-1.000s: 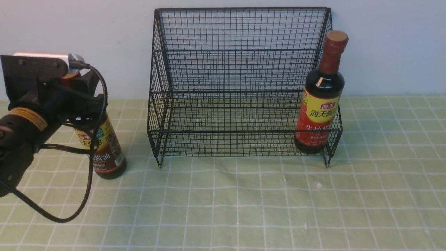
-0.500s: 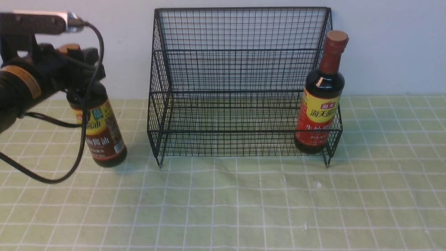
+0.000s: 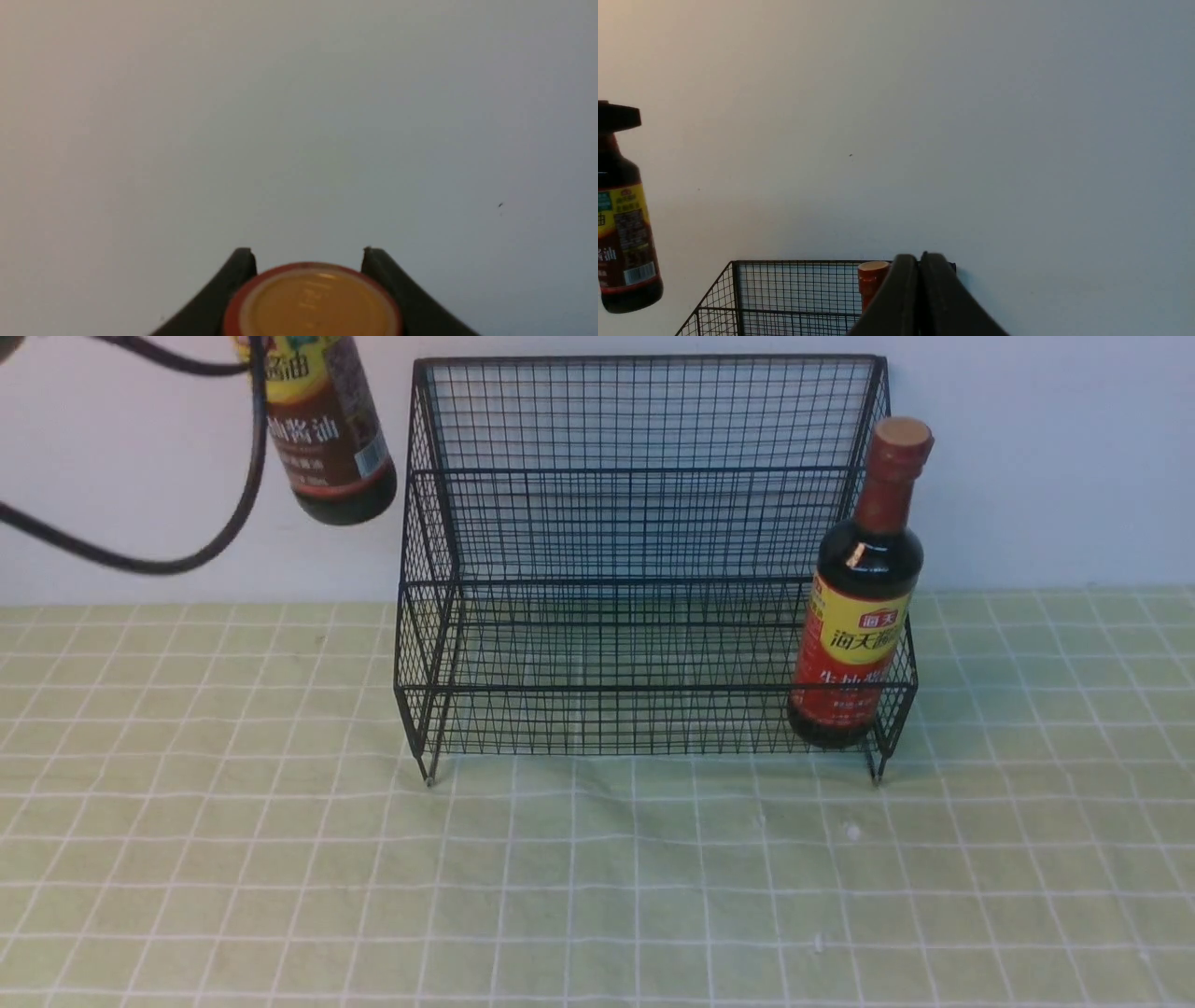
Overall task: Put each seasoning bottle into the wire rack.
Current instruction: Use the left arm to put the condiment bottle back on the shelf
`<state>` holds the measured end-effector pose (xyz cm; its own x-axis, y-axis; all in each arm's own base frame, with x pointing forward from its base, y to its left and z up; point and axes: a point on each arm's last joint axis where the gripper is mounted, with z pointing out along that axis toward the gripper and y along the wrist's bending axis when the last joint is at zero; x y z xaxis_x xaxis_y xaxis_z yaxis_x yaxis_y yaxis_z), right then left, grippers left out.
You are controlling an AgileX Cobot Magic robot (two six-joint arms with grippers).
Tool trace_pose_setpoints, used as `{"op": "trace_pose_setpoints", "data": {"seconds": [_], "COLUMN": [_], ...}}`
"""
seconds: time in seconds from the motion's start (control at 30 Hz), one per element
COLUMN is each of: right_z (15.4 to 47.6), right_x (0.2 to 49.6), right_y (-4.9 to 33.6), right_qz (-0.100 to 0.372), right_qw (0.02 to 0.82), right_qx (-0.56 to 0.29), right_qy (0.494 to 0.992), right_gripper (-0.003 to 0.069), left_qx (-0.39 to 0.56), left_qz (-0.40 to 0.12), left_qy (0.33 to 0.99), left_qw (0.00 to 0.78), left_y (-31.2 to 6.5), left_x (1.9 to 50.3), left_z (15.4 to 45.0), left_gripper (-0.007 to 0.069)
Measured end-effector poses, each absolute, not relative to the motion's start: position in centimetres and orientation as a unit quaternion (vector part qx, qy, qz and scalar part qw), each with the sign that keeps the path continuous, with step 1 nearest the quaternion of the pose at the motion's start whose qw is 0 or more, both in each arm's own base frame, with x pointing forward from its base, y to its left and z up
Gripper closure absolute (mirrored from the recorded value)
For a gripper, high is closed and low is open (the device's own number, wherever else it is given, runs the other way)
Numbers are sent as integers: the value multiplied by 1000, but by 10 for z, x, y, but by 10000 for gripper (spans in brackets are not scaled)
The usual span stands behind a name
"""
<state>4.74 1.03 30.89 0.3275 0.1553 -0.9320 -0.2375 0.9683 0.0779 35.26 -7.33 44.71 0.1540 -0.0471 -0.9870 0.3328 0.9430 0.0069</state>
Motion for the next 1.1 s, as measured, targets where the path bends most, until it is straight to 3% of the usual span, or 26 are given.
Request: {"op": "trace_pose_setpoints", "data": {"seconds": [0.2, 0.4, 0.43, 0.47, 0.6, 0.83, 1.1], "right_z": [309, 309, 309, 309, 308, 302, 302], "right_x": [47, 47, 47, 47, 48, 50, 50], "right_y": [10, 10, 10, 10, 10, 11, 11], "right_qz": [122, 123, 123, 123, 122, 119, 118], "right_qw": [814, 814, 814, 813, 812, 791, 790], "right_qx": [-36, -35, -35, -35, -34, -36, -36], "right_qy": [567, 567, 567, 567, 570, 599, 601], "right_gripper": [673, 673, 673, 673, 673, 673, 673], "left_qx": [134, 154, 101, 156, 158, 186, 205], "left_qz": [-148, -166, -112, -166, -167, -134, -113], "left_qy": [648, 680, 695, 685, 702, 742, 757], "left_qw": [735, 697, 703, 692, 674, 631, 610], "left_y": [-108, -148, -152, -152, -158, -177, -192], "left_x": [378, 413, 417, 417, 430, 442, 442], "left_z": [435, 393, 386, 386, 363, 320, 303], "left_gripper": [366, 366, 366, 366, 366, 366, 358]}}
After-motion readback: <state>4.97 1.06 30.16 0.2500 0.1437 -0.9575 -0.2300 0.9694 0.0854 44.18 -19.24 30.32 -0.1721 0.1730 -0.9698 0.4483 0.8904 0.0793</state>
